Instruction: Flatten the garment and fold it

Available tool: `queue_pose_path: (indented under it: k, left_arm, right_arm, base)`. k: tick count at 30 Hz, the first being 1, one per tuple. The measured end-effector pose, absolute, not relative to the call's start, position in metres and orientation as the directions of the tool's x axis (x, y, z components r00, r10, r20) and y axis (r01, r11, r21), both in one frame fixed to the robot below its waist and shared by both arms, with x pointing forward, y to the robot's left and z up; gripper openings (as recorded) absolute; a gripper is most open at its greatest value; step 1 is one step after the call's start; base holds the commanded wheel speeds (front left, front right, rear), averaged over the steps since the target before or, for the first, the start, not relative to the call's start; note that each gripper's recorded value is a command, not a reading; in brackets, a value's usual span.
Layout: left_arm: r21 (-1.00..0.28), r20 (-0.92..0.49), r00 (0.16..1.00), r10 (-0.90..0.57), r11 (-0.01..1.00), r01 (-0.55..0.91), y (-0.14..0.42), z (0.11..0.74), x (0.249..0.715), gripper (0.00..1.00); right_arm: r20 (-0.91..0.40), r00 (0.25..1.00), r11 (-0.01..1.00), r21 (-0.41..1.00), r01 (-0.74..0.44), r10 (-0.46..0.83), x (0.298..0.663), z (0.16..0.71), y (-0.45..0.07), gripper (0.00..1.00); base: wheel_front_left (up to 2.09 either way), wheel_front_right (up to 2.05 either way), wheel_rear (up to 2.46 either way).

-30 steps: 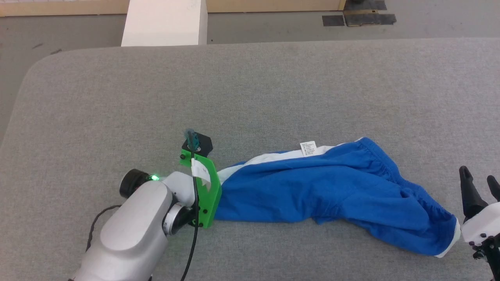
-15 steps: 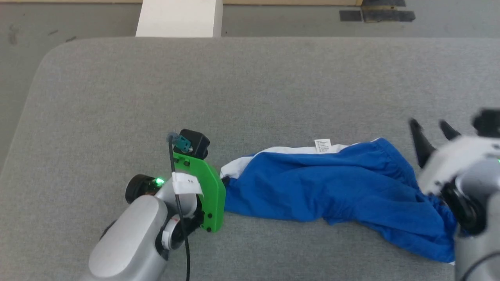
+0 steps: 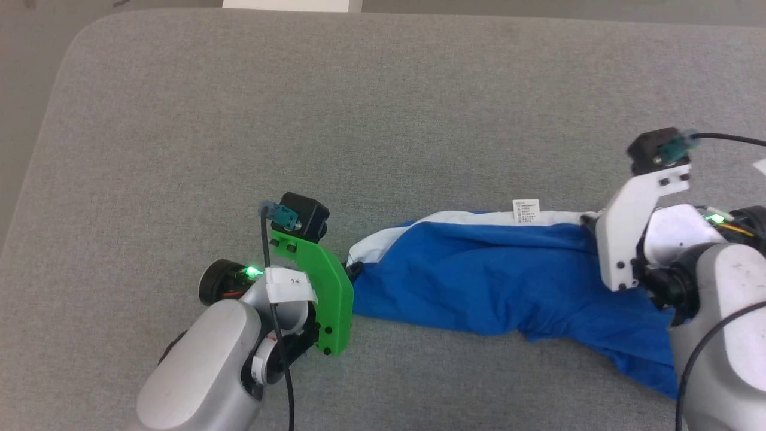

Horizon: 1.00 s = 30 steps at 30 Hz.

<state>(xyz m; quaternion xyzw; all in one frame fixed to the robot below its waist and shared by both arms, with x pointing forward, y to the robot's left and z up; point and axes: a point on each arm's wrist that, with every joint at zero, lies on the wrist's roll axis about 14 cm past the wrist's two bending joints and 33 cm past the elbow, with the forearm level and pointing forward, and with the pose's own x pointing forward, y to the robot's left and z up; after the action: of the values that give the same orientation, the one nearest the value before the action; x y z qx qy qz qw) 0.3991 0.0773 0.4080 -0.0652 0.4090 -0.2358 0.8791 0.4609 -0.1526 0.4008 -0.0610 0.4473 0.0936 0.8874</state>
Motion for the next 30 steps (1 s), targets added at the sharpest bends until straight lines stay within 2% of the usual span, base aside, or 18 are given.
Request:
queue_pose_path:
  k: [3,7,8,9,10,15,19,25,30]
  left_arm:
    - [-0.309,-0.687,0.554,-0.470,0.879,0.363,0.077,0.408,0.400,0.00]
    - [-0.310,-0.684,0.555,-0.474,0.877,0.367,0.075,0.408,0.402,0.00]
    - [-0.310,-0.683,0.555,-0.474,0.877,0.368,0.075,0.408,0.402,0.00]
    - [-0.310,-0.683,0.555,-0.474,0.877,0.368,0.075,0.408,0.402,0.00]
    - [-0.310,-0.683,0.555,-0.475,0.876,0.369,0.075,0.408,0.402,0.00]
    - [-0.309,-0.676,0.562,-0.477,0.876,0.371,0.074,0.410,0.403,0.00]
    - [-0.306,-0.648,0.592,-0.479,0.876,0.373,0.074,0.417,0.408,0.00]
    - [-0.298,-0.551,0.686,-0.475,0.880,0.370,0.079,0.446,0.424,0.00]
    - [-0.260,-0.416,0.787,-0.455,0.889,0.377,0.089,0.497,0.451,0.00]
  right_arm:
    - [-0.840,0.530,0.968,-0.027,-0.249,0.113,0.453,0.394,-0.149,1.00]
    - [-0.859,0.501,0.964,-0.035,-0.262,0.105,0.447,0.389,-0.150,1.00]
    - [-0.864,0.492,0.964,-0.035,-0.263,0.103,0.446,0.388,-0.150,0.87]
    - [-0.865,0.491,0.964,-0.036,-0.264,0.102,0.446,0.387,-0.150,0.33]
    - [-0.863,0.495,0.964,-0.036,-0.264,0.103,0.446,0.388,-0.150,0.00]
    - [-0.843,0.526,0.965,-0.034,-0.261,0.112,0.450,0.393,-0.150,0.00]
    - [-0.804,0.579,0.968,-0.017,-0.250,0.136,0.456,0.404,-0.148,0.00]
    - [-0.706,0.684,0.971,0.023,-0.240,0.186,0.467,0.439,-0.143,0.00]
    - [-0.589,0.778,0.969,0.039,-0.243,0.219,0.480,0.487,-0.140,0.00]
  base:
    - [0.00,0.00,0.00]
    - [0.00,0.00,0.00]
    - [0.00,0.00,0.00]
    - [0.00,0.00,0.00]
    - [0.00,0.00,0.00]
    - [0.00,0.00,0.00]
    - [0.00,0.00,0.00]
    - [0.00,0.00,0.00]
    - [0.00,0.00,0.00]
